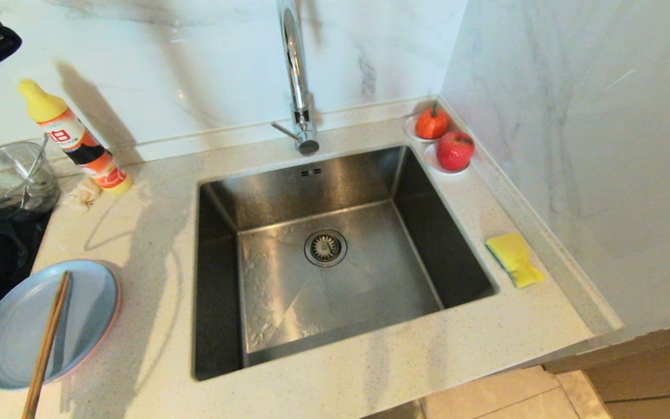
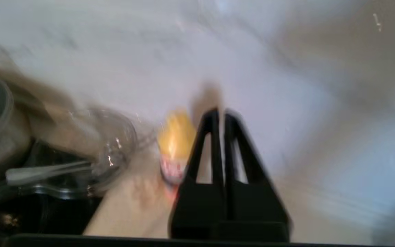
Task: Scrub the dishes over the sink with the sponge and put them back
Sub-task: Place the dish soap on the table
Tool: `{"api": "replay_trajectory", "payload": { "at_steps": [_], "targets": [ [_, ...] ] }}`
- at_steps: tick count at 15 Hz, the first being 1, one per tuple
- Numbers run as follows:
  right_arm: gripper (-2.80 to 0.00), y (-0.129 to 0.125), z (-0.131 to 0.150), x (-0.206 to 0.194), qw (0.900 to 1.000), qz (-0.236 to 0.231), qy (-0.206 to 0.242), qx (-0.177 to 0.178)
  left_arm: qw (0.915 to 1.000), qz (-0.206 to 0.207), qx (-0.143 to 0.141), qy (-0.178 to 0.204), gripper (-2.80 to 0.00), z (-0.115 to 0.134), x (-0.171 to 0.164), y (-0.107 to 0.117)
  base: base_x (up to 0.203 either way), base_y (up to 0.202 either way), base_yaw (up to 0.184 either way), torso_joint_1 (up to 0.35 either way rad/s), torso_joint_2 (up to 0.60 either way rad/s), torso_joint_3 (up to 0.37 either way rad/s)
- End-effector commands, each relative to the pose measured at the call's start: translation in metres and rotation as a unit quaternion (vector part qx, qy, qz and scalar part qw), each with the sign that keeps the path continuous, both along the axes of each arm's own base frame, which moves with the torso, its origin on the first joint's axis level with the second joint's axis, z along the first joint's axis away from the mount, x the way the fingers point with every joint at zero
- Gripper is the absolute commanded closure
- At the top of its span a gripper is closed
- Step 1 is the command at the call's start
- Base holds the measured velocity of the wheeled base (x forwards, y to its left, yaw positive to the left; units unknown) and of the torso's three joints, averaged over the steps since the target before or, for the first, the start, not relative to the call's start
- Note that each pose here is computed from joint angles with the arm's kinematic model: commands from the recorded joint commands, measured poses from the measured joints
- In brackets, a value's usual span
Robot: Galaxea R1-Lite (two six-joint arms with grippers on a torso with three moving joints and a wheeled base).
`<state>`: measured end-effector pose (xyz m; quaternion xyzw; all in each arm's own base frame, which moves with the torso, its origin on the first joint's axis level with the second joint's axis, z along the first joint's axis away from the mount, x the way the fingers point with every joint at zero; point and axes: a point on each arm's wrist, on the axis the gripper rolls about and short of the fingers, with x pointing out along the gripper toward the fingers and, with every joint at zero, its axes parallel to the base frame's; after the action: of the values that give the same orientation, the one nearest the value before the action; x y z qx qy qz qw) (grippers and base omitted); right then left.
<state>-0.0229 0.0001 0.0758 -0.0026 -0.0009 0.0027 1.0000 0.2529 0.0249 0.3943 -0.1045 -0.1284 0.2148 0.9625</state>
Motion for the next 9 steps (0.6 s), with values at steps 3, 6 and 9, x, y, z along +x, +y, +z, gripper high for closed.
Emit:
{"api": "replay_trajectory", "payload": {
  "at_steps": [3, 6, 9],
  "targets": [
    [0.00, 0.000, 0.000, 0.000, 1.000, 0.000, 0.000, 0.000, 0.9945, -0.088, 0.041, 0.040, 0.00, -0.008, -0.116, -0.015, 0.000, 0.000, 0.000, 0.000, 0.00, 0.000],
    [0.00, 0.000, 0.000, 0.000, 1.000, 0.000, 0.000, 0.000, 0.9845, -0.123, 0.077, 0.099, 0.00, -0.063, -0.176, -0.019, 0.000, 0.000, 0.000, 0.000, 0.00, 0.000],
    [0.00, 0.000, 0.000, 0.000, 1.000, 0.000, 0.000, 0.000, 0.9710, -0.168, 0.088, 0.146, 0.00, -0.126, -0.223, -0.023, 0.000, 0.000, 0.000, 0.000, 0.00, 0.000]
  ]
}}
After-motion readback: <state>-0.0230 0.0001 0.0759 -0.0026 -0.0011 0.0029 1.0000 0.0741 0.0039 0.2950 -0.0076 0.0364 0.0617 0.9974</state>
